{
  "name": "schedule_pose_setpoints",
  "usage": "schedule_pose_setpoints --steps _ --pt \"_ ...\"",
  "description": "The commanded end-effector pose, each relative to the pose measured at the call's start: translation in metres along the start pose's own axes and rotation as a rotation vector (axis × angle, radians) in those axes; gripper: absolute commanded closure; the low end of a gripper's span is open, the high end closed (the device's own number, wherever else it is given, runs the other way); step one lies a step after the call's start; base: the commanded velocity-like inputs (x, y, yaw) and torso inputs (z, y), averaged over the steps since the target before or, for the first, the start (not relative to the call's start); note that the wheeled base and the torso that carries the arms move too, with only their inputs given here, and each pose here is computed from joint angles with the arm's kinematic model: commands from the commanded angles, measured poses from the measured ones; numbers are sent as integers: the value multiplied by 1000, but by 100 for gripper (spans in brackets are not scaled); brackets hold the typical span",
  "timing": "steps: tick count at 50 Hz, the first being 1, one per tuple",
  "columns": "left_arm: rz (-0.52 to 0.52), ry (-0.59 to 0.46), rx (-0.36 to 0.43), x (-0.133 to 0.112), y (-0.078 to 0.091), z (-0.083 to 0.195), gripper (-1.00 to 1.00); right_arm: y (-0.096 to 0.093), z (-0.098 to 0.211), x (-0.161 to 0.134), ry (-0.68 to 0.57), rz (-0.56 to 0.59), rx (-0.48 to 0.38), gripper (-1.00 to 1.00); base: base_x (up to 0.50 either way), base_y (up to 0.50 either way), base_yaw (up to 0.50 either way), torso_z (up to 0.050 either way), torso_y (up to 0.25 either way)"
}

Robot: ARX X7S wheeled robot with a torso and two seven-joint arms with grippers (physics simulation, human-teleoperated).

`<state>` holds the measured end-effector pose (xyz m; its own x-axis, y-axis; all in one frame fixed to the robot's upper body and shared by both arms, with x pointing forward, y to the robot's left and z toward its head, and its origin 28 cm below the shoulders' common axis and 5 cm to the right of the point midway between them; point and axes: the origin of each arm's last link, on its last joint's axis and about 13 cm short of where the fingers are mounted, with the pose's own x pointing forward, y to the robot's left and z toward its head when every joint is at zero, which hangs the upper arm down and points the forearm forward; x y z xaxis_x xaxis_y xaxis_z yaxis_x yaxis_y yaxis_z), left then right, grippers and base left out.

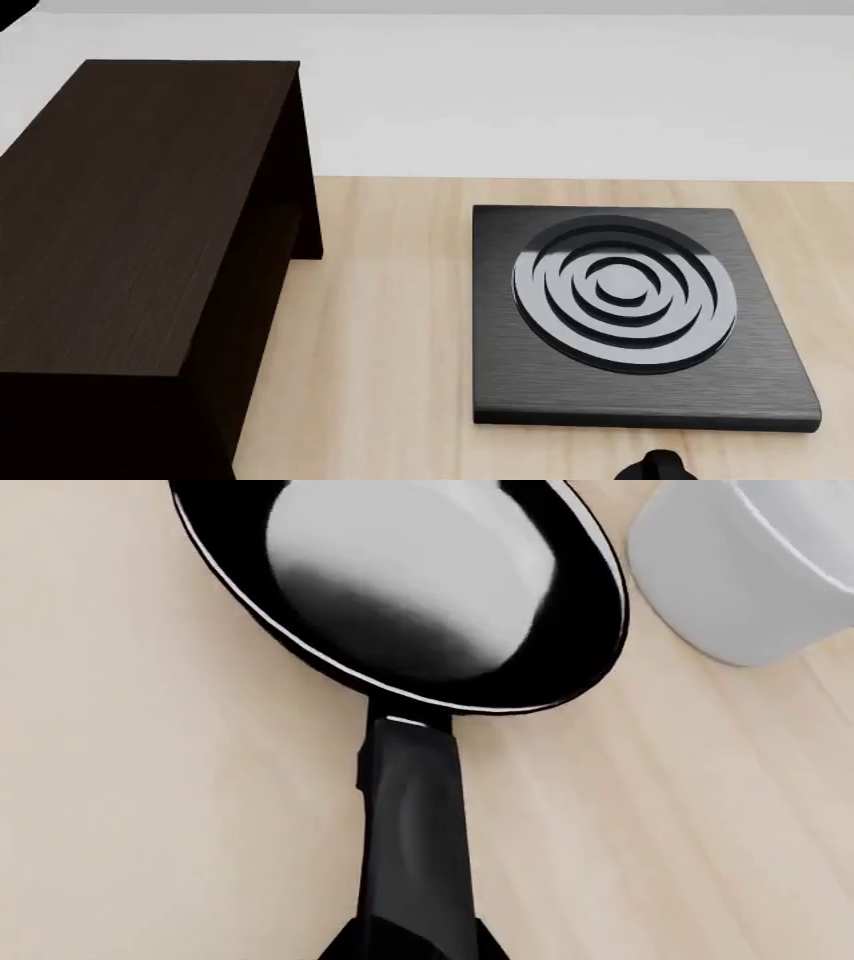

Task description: Put the frying pan under the cabinet shelf.

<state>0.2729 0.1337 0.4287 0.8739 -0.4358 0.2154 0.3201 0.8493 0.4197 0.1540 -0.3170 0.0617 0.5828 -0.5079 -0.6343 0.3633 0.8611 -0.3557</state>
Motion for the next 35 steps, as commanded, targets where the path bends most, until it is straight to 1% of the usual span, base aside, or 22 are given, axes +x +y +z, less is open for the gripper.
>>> schedule_pose_setpoints --steps 1,5,18,35 --pt "16 -22 7 -8 4 11 -100 -10 30 -29 -120 -20 -38 100 0 0 0 0 0" --pt "28 -28 1 -9 8 13 -100 -14 43 -42 -167 -25 -56 100 0 0 0 0 0" --pt "46 -42 3 -17 14 20 -100 -19 73 -65 -246 -52 -105 100 0 0 0 0 2" --pt "56 -46 -4 -22 17 19 -100 -30 93 -84 -308 -63 -162 100 0 0 0 0 1"
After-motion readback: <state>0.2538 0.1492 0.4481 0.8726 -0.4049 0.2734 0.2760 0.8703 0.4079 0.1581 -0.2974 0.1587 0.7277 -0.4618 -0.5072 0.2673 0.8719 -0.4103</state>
